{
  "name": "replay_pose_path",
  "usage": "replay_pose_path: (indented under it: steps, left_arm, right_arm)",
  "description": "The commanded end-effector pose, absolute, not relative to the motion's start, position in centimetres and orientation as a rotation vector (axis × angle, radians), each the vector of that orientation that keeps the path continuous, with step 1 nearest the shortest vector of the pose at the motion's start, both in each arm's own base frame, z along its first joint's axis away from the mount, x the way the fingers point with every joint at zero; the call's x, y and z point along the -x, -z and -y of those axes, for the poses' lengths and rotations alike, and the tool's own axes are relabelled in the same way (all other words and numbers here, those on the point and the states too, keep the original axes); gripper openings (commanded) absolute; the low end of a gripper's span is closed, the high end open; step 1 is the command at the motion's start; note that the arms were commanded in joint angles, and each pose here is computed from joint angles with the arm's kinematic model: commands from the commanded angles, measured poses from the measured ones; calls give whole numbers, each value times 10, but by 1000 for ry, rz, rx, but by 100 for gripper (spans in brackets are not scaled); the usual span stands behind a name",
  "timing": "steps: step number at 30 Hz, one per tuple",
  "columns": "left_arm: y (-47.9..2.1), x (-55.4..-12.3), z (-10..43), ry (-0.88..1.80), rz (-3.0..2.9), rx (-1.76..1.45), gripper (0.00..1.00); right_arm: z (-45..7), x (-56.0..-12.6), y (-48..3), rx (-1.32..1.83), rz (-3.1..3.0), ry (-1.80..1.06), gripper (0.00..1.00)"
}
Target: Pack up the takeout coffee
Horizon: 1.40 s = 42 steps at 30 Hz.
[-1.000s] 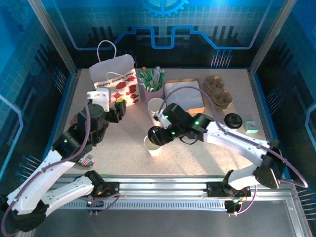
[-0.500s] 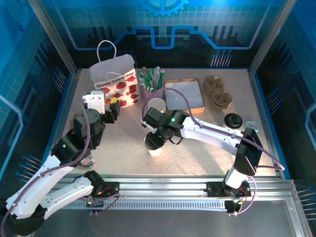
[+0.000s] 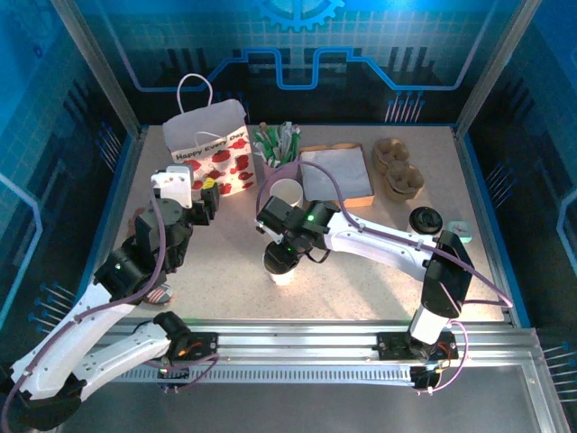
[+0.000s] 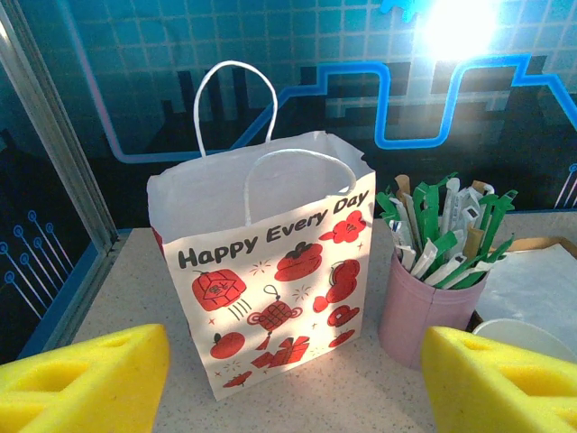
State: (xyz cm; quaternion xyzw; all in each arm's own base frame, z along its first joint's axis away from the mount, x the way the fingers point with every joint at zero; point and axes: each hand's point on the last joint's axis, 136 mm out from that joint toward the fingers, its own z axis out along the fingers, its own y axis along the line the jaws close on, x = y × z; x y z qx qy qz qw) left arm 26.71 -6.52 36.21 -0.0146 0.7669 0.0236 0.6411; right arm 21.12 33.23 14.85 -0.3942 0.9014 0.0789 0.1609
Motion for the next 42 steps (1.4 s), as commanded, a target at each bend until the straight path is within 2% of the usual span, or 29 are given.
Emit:
replay_pose_path:
  steps: [1,42]
  left_arm:
    - [-362,-269,60,-85,-1736,51,75]
    - [-360,-270,60,-91,-1741,50,74]
  right_arm:
    - [-342,-209,-150,1152,-2552,-246,65]
    - [-337,-204,-124,1173,-2582,-153,65]
